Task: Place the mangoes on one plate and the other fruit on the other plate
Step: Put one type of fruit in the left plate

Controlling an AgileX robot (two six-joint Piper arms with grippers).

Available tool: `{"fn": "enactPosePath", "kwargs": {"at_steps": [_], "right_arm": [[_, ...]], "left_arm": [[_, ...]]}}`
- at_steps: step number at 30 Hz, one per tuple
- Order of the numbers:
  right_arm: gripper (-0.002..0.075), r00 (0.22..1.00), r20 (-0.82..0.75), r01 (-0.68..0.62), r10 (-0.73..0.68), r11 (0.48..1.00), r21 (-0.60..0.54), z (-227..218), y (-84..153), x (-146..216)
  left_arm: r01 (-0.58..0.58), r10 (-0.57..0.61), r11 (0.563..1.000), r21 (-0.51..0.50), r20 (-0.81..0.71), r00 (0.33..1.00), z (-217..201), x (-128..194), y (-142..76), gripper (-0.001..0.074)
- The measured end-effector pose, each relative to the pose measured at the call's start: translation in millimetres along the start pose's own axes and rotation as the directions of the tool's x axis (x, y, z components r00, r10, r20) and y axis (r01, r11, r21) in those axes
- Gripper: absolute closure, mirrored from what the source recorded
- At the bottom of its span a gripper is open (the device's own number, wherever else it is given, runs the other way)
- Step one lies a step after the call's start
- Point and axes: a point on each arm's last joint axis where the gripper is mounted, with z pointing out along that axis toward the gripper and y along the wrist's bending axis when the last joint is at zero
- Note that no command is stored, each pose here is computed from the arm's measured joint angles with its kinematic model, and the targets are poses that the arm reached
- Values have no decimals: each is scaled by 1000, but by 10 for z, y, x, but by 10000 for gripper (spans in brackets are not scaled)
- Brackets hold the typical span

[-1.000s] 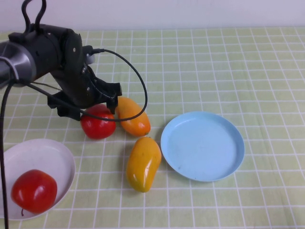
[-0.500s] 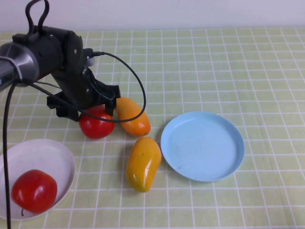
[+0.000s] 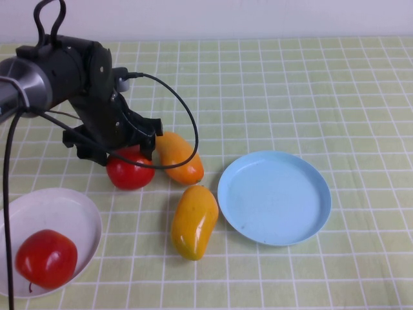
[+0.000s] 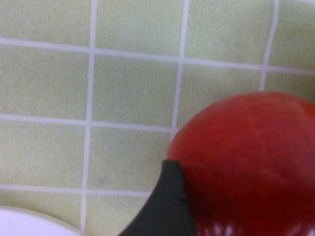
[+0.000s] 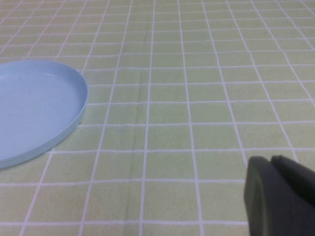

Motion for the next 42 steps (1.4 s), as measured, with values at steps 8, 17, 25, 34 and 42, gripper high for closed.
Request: {"fn": "enactPosePath", "kwargs": {"at_steps": [8,17,25,34,42], "right_arm": [[742,1000,0,0,0,1000,0,0,0,0],[742,1000,0,0,0,1000,0,0,0,0],[742,1000,0,0,0,1000,0,0,0,0],[743,1000,0,0,0,1000,0,0,0,0],[742,1000,0,0,0,1000,0,0,0,0]], "left_arm": [[-115,118,992,-59,51,992,-388,21,85,142],[-247,255,942,-226,6,967,-1048,279,401,143],[-270,243,919,-287,-128,962,-987,800,812,143],[-177,171,935,-307,-47,984,-1060,968,1166,143],[-213,226,936,-280,12,974,-905,836,1123,144]]}}
